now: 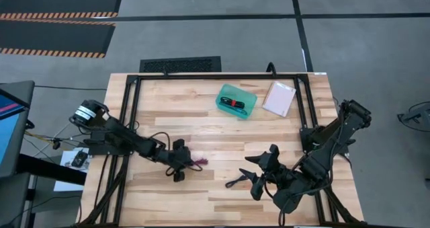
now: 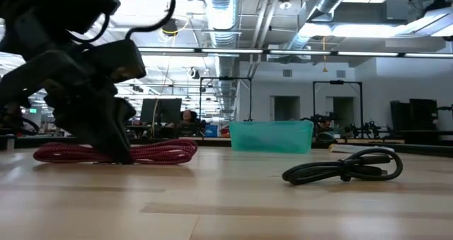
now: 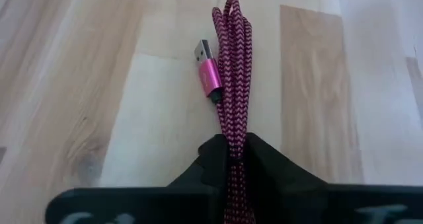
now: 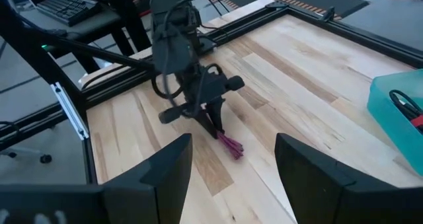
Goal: Pick and place USB-C Cables
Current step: Put the pink charger cable into the light blue bin
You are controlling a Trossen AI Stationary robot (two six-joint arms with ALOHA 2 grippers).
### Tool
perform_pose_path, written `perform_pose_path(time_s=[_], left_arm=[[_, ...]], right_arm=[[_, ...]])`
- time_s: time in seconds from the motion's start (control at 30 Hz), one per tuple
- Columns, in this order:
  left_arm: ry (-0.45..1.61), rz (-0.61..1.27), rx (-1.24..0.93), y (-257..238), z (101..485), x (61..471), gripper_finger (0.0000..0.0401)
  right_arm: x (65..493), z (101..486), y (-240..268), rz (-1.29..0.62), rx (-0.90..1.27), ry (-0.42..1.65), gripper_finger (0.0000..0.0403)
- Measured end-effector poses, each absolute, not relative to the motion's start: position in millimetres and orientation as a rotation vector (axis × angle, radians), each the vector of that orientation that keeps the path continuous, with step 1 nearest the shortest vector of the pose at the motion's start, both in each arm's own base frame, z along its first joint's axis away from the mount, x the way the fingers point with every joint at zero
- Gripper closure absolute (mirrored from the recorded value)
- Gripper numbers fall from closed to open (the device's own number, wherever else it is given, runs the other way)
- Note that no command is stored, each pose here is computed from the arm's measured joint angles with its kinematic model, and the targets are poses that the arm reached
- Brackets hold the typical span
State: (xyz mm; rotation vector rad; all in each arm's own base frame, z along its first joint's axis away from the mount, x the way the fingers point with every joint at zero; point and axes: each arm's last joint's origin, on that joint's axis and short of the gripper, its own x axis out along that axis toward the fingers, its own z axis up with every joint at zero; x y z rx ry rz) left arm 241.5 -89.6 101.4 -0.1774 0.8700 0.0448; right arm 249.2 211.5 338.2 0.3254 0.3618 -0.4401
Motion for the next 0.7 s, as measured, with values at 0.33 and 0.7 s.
perform_pose_path(time_s=[0.33, 0.7], left_arm=[[0.809, 0.053, -0.203, -76.7, 121.2, 239.5, 0.0397], [0.584, 0.051, -0.238, -61.3, 179.8, 228.0, 0.0399]], right_arm=[[249.2, 338.1, 211.2, -0.440, 0.312, 0.365, 0.0165], [251.1, 339.0, 207.8, -0.478, 0.265, 0.330, 0.0165]])
